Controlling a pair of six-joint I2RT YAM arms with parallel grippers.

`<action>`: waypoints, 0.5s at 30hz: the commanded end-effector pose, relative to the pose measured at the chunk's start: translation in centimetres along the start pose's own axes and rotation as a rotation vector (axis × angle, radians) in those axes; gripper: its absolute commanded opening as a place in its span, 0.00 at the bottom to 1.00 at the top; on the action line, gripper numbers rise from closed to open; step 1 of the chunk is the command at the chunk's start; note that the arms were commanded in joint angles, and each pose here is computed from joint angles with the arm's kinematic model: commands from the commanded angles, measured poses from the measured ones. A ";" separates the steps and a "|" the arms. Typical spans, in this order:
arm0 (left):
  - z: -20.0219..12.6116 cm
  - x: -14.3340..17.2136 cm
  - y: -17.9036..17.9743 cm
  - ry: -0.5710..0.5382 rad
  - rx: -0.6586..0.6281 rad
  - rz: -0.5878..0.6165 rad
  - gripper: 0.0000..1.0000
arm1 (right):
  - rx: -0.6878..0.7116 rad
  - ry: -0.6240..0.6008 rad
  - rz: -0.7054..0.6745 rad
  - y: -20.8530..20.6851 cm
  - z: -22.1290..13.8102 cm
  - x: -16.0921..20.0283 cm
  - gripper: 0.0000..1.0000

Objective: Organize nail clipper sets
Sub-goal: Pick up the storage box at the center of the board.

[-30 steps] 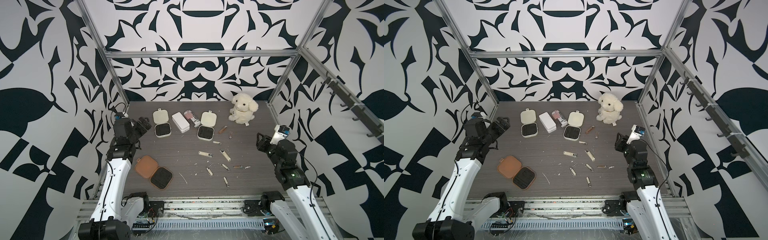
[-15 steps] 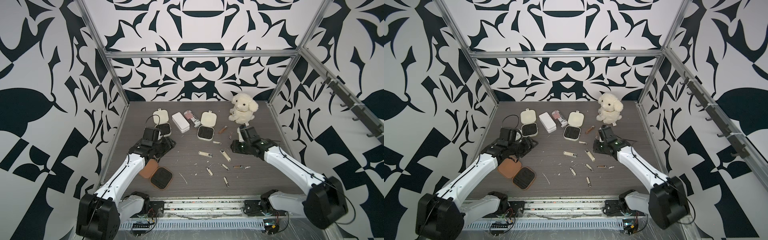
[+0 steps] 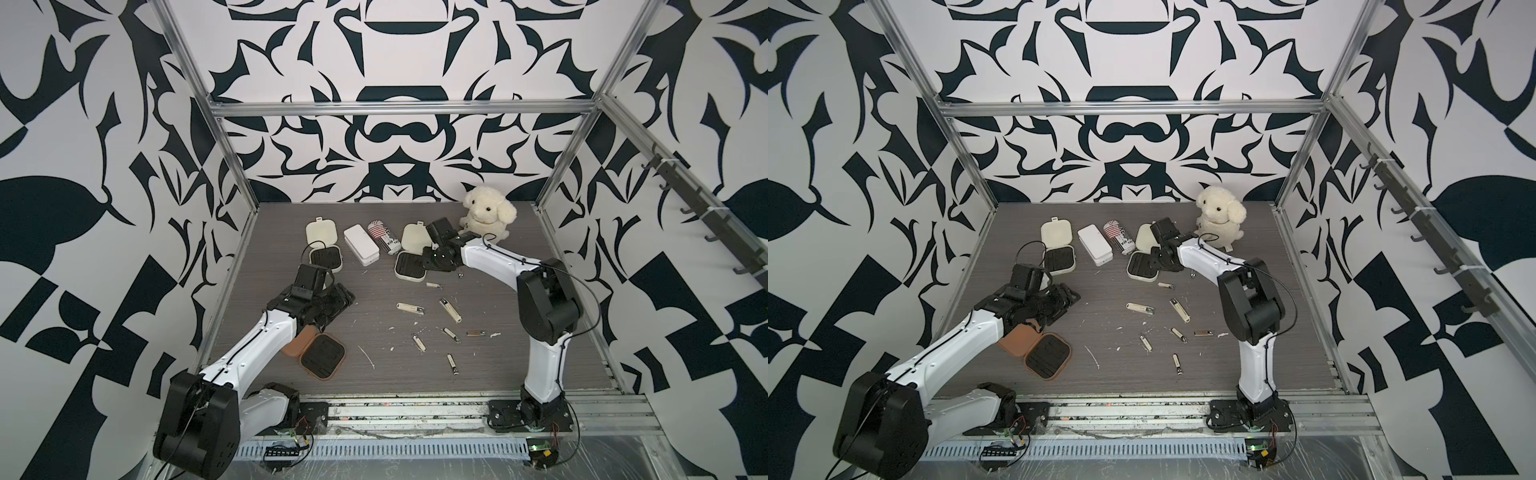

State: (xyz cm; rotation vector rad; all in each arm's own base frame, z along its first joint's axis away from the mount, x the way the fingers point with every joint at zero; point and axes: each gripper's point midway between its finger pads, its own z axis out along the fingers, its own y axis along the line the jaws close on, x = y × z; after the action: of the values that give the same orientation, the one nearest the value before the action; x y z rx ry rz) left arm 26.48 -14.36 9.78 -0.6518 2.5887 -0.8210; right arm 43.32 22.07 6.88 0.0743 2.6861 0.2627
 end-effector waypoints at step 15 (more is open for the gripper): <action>0.2 0.9 0.9 0.007 0.005 -0.007 0.65 | 0.038 0.009 0.022 0.5 1.6 -0.3 0.36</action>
State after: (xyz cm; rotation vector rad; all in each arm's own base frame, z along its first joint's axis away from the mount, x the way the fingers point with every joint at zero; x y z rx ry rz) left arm 25.81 -14.15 9.45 -0.6606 2.5750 -0.8337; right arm 43.41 22.07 3.90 0.1014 2.7533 0.1987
